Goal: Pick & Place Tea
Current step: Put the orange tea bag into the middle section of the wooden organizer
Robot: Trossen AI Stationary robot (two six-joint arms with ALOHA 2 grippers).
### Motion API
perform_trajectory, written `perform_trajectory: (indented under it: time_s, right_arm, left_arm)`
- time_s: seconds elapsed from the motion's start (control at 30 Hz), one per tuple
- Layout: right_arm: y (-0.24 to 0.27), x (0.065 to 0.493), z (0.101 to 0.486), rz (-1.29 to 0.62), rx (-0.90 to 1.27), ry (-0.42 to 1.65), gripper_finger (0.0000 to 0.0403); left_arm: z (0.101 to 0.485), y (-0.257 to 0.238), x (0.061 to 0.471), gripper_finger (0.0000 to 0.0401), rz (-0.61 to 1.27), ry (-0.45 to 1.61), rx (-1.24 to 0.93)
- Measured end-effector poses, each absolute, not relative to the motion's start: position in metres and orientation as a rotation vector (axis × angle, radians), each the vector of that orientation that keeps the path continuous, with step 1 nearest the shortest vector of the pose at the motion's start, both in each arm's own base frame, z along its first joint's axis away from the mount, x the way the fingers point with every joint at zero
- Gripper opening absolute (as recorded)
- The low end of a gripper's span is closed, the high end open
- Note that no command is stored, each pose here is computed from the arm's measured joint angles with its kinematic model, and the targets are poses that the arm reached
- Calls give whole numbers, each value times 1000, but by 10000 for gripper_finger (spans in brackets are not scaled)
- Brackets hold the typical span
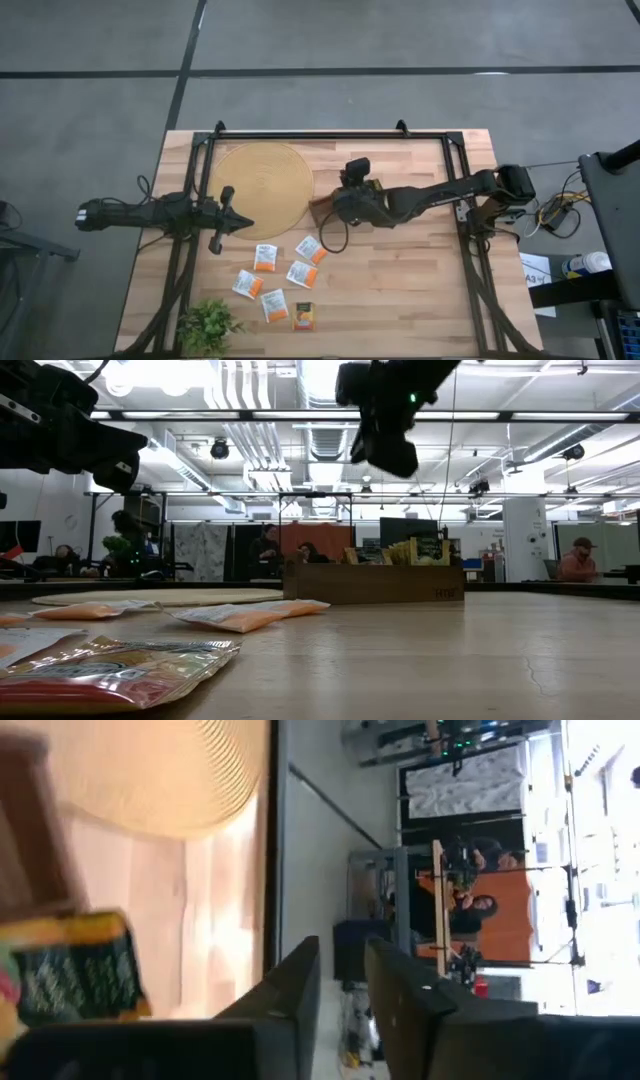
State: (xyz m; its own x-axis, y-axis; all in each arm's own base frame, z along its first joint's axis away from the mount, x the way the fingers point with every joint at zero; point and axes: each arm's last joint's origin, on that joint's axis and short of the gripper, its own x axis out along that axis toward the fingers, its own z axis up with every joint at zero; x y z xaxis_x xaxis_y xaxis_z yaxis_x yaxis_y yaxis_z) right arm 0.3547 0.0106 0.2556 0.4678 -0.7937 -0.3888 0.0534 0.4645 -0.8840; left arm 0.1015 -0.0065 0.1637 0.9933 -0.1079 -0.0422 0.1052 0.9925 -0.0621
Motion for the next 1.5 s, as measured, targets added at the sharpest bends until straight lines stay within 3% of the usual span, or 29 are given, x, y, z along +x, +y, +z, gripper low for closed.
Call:
perform_trajectory:
  time_s: [0.17,0.33,0.63,0.97,1.07,1.5]
  right_arm:
    - [14,351,278,-593,-810,907,16]
    - [18,341,296,-449,-512,863,9]
    - [33,326,321,92,-231,678,8]
    - [7,291,326,-276,113,548,8]
    - [5,277,325,-343,130,471,8]
    - [1,205,277,-328,117,232,8]
  left_arm:
    - [164,-7,102,0,-107,45,-60]
    - [164,-7,102,0,-108,46,-60]
    - [163,-7,102,0,-108,50,-60]
    - [163,-7,102,0,-108,51,-60]
    - [163,-7,102,0,-108,51,-60]
    - [163,-7,102,0,-108,52,-60]
